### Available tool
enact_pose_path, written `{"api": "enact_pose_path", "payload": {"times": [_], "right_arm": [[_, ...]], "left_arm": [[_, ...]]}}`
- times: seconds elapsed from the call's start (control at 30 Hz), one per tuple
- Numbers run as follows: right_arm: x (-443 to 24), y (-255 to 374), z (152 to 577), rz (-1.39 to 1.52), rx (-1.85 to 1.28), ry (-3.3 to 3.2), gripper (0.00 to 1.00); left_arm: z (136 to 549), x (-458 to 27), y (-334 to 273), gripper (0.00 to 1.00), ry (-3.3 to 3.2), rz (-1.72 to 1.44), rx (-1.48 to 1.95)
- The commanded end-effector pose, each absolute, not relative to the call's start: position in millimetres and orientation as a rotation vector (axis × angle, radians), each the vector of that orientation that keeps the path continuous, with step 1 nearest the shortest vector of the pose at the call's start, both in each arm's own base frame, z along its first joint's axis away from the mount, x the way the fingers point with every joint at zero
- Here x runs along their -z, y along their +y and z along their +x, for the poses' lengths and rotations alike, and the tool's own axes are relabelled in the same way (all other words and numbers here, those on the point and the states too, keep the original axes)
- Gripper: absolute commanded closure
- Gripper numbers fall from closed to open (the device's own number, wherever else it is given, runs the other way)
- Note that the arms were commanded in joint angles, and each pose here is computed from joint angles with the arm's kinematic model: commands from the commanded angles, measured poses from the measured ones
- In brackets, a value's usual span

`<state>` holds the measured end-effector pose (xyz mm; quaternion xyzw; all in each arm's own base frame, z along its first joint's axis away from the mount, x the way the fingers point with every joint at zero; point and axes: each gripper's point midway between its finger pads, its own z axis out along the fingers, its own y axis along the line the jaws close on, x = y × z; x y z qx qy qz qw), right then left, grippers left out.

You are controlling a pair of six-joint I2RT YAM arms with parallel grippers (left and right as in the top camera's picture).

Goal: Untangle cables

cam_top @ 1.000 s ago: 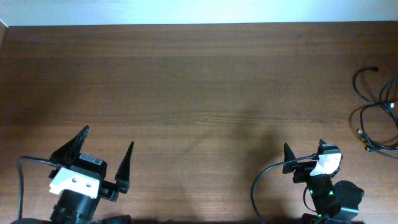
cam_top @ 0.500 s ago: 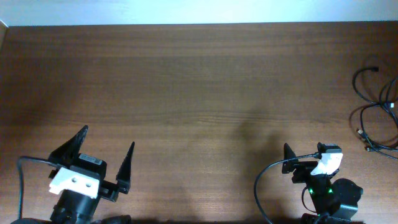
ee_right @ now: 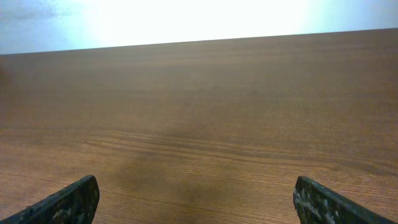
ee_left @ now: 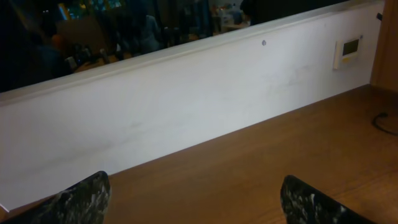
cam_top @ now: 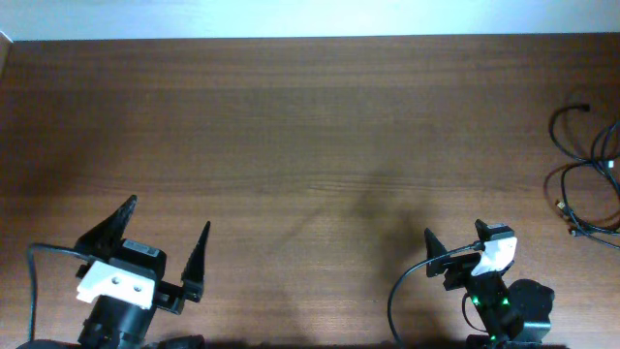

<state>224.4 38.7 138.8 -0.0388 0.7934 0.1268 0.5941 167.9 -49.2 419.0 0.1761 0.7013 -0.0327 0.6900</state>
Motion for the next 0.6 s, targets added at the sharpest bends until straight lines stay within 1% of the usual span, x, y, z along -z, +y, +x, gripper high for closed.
{"api": "enact_pose_path", "payload": {"times": [0.0, 0.1, 0.23, 0.37, 0.57], "right_arm": [[-137, 39, 225, -0.089, -0.298, 1.841, 0.01], [-137, 39, 225, -0.089, -0.297, 1.841, 0.01], [-137, 39, 225, -0.089, -0.297, 1.841, 0.01], [-137, 39, 224, -0.089, -0.298, 1.841, 0.01], [-137, 39, 225, -0.089, -0.297, 1.841, 0.01]], "left_arm": [[167, -420, -49, 0.10, 1.567, 0.388, 0.075], [173, -406, -51, 0.08, 1.599, 0.397, 0.103], [181, -369, -73, 0.01, 1.664, 0.457, 0.296], [187, -350, -85, 0.01, 1.700, 0.424, 0.472], [186, -340, -85, 0.01, 1.746, 0.380, 0.509]]}}
